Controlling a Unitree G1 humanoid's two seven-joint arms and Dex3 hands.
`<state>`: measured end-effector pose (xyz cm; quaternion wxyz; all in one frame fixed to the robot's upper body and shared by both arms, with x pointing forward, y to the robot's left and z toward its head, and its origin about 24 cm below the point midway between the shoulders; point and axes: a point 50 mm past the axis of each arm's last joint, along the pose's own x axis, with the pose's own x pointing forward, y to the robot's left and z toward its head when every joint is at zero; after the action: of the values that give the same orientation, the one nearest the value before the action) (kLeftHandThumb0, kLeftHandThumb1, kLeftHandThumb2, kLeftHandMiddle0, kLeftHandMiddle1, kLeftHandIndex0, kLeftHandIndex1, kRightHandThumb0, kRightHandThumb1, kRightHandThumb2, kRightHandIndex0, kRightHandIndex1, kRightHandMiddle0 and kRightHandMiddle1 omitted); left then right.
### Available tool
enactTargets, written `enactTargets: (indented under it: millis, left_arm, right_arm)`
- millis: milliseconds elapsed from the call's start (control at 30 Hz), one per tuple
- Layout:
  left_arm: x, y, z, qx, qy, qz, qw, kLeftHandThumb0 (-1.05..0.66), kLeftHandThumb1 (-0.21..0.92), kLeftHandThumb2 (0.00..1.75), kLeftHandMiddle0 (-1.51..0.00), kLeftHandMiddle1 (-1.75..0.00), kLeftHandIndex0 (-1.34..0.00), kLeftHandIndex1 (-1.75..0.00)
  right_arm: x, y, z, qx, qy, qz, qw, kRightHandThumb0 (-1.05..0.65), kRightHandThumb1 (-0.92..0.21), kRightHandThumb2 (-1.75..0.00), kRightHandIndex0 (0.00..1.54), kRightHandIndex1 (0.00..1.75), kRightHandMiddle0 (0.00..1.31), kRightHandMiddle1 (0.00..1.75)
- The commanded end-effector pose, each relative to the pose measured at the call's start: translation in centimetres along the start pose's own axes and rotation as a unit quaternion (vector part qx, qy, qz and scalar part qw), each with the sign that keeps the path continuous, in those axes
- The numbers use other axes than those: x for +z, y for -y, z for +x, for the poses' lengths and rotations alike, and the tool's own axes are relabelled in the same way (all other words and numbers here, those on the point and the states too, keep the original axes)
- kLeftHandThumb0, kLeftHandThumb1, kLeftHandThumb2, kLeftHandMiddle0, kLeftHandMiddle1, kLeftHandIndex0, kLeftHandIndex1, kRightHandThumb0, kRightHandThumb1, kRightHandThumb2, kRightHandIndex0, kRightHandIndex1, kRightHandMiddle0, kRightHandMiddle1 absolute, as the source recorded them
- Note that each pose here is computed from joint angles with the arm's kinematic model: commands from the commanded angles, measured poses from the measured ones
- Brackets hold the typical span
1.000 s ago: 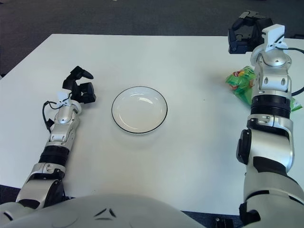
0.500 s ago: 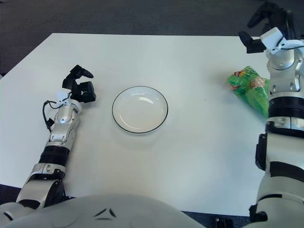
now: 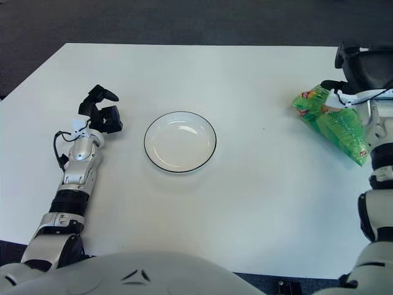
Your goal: Put the snack into the plate.
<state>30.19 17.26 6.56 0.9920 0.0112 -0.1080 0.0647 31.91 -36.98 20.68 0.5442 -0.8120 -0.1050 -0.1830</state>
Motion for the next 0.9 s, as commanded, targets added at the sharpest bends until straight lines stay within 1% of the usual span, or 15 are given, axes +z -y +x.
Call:
enactTargets:
  millis: [0,33,67,133,167,200,400,567,733,867]
  left_arm:
    - [-5.3,-0.1,-4.9,0.024,-0.124,-0.017,0.992,-0.49,0.29,1.35,-1.37,-1.75,-0.64,-1.75]
    - [-5.3,0.0,-4.9,0.024,-0.124,-0.017,0.992,-0.49,0.29,1.35,-1.36,-1.75,-0.64,-1.75]
    - [-5.3,0.0,-4.9,0.023,-0.124,-0.017,0.992,-0.49,0.29,1.35,-1.36,-1.75,-0.64,-1.75]
    - [-5.4,0.0,-4.9,0.022,-0.123,-0.016,0.992,-0.49,0.29,1.35,-1.36,-1.75,-0.63,-1.75]
    - [-5.4,-0.1,-4.9,0.021,-0.123,-0.016,0.992,-0.49,0.29,1.35,-1.36,-1.75,-0.63,-1.75]
    - [-5.4,-0.1,-4.9,0.021,-0.123,-0.016,0.992,-0.49,0.29,1.35,-1.36,-1.75,-0.63,-1.75]
    - [-5.4,-0.3,-4.9,0.019,-0.125,-0.014,0.992,-0.49,0.30,1.34,-1.36,-1.75,-0.63,-1.75]
    - [-5.5,-0.7,-4.8,0.020,-0.128,-0.012,0.992,-0.49,0.30,1.34,-1.35,-1.75,-0.63,-1.75]
    - [-5.5,-1.1,-4.5,0.019,-0.128,-0.009,0.992,-0.49,0.30,1.34,-1.36,-1.75,-0.63,-1.75]
    - [-5.4,-1.5,-4.3,0.018,-0.124,-0.006,0.992,-0.50,0.28,1.37,-1.38,-1.75,-0.65,-1.75]
  right_arm:
    - [-0.8,0.6,-0.5,0.028,0.002,-0.044,0.999,-0.89,-0.91,-0.75,0.06,1.24,0.02,1.32]
    - [-0.8,0.6,-0.7,0.042,-0.002,-0.040,0.998,-0.90,-0.92,-0.76,0.05,1.21,0.01,1.29]
    - [-0.7,0.6,-0.9,0.052,-0.005,-0.036,0.998,-0.93,-0.92,-0.78,0.03,1.13,0.01,1.21]
    - [-0.6,0.1,-1.2,0.095,-0.035,0.001,0.995,-0.95,-0.92,-0.80,0.01,1.02,0.00,1.12]
    - [-0.6,-0.1,-1.4,0.110,-0.046,0.014,0.993,-0.97,-0.92,-0.83,0.01,0.88,0.00,1.04]
    - [-0.6,-0.1,-1.5,0.119,-0.052,0.021,0.991,-0.98,-0.92,-0.84,0.01,0.78,0.00,0.98]
    - [-0.1,-0.7,-2.4,0.153,-0.089,0.073,0.981,-1.02,-0.92,-0.89,0.00,0.49,0.00,0.78]
    - [0.4,-0.7,-2.8,0.168,-0.104,0.107,0.974,-1.03,-0.92,-0.92,0.00,0.37,0.00,0.71]
    - [1.3,-0.8,-3.4,0.187,-0.121,0.153,0.963,-1.04,-0.92,-0.95,0.00,0.30,0.00,0.65]
    - [2.2,-0.7,-3.6,0.202,-0.128,0.170,0.956,-1.05,-0.92,-0.98,0.00,0.23,0.00,0.52]
